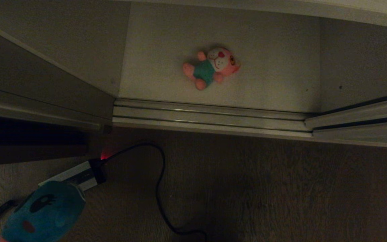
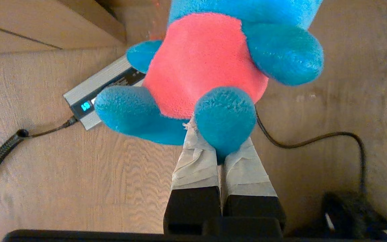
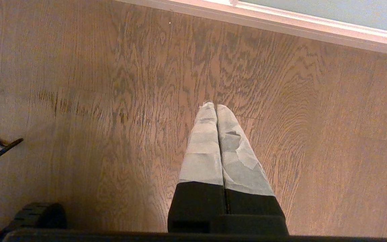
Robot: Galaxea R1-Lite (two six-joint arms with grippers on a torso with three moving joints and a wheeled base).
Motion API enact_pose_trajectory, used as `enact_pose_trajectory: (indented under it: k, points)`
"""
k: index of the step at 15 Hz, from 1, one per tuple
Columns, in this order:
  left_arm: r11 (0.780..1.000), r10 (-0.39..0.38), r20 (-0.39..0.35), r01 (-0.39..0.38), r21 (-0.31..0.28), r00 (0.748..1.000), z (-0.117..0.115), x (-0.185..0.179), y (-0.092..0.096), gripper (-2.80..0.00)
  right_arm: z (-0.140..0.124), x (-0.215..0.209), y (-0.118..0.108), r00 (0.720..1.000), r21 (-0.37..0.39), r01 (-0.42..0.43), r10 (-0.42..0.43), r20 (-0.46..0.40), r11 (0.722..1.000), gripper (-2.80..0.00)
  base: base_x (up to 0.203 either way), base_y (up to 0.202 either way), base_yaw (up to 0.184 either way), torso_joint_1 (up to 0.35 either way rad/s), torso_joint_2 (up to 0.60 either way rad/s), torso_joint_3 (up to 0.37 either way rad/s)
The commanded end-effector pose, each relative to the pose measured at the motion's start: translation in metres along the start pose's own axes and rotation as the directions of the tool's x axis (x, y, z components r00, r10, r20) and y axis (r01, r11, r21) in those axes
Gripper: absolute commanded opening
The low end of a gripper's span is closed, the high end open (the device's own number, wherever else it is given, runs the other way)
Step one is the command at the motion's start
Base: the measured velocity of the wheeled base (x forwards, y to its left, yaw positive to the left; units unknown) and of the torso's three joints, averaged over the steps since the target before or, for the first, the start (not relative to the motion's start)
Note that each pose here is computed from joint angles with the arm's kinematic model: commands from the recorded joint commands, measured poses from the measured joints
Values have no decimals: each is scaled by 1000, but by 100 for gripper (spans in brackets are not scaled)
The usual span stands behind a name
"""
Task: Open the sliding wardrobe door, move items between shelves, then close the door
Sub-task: Place the blue doll on the higher shelf
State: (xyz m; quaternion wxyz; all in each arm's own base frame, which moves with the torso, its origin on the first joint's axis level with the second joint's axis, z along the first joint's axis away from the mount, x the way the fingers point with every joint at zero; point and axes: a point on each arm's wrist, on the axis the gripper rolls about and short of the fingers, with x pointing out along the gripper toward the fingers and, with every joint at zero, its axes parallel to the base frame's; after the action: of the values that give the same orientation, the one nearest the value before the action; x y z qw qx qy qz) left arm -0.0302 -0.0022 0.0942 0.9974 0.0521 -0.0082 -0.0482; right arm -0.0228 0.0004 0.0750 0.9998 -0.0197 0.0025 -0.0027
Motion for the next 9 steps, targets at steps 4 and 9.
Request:
enact_pose_trajectory:
  k: [4, 9]
  points:
    - [1000, 0, 11, 0, -22, 1000, -9, 4, -1, -280, -1, 0, 0, 1000, -1, -1, 1, -3, 1000, -280, 0, 0, 0, 0, 0, 0]
    - [998, 9, 8, -8, -70, 1000, -10, 4, 0, -280, -1, 0, 0, 1000, 0, -1, 1, -4, 1000, -280, 0, 0, 0, 0, 0, 0]
